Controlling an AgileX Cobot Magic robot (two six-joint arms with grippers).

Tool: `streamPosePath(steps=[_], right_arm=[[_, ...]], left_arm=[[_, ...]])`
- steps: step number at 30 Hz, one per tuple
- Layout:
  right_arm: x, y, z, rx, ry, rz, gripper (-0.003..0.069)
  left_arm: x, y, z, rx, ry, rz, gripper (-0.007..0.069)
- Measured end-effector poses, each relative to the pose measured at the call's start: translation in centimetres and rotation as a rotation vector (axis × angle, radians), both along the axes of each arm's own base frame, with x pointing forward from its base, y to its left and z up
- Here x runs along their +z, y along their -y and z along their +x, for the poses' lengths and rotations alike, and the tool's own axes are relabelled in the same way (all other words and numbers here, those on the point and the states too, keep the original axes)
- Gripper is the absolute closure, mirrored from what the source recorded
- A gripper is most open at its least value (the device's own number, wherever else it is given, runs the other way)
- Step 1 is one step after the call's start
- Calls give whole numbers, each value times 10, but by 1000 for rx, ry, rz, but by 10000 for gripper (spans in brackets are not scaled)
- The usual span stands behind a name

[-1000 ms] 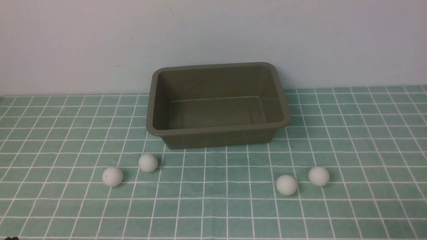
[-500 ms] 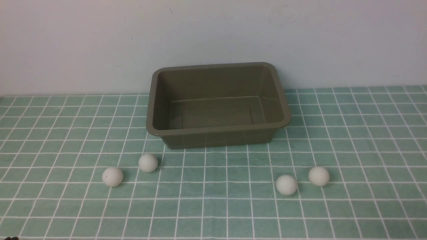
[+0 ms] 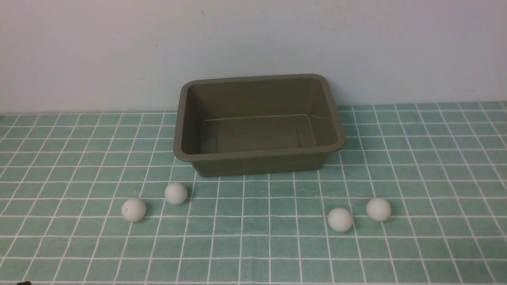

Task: Put the table tennis balls in the box on the green coffee tablecloth.
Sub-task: 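Reach for and grasp a ping pong ball on the table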

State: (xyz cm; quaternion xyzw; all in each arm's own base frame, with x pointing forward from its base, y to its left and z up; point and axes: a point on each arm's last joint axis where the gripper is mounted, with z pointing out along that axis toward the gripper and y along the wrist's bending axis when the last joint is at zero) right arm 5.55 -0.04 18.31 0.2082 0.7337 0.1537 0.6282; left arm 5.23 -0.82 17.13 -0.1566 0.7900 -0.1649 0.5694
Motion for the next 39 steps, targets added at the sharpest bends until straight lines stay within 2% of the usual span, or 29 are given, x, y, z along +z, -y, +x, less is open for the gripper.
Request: streamPosePath(steps=[2,5,9,12,13,16,20,23,26,29,33,37,39], right_arm=[[0,-2,0,-5,9,173,669],[1,-4,0,-7,20,334,669],[3,-5,0,-6,35,393,669],[13,-5,-1,21,58,255,669],[25,-7,-3,50,76,159,669],[58,-11,-4,120,45,0,669],[96,-16,18,258,-222,-159,669],[103,-20,58,432,-513,-221,669],[102,-25,100,614,-667,-227,664],[89,-39,139,761,-773,-217,638],[75,-68,184,828,-836,-281,584],[65,-92,223,769,-894,-384,501],[57,-99,240,721,-926,-437,436]], left_arm=[[2,7,0,21,-24,-342,629],[5,14,-1,32,-54,-683,629],[10,17,-1,28,-52,-859,629],[11,17,0,31,-40,-884,629],[12,16,0,36,-26,-886,629],[15,12,1,45,33,-843,629],[45,21,-4,-95,33,-643,629],[67,31,4,-209,-165,-511,629],[77,39,20,-324,-388,-377,629],[87,41,37,-421,-502,-270,629],[98,42,62,-483,-547,-197,629],[102,42,71,-501,-555,-172,625],[104,41,72,-501,-551,-154,611]])
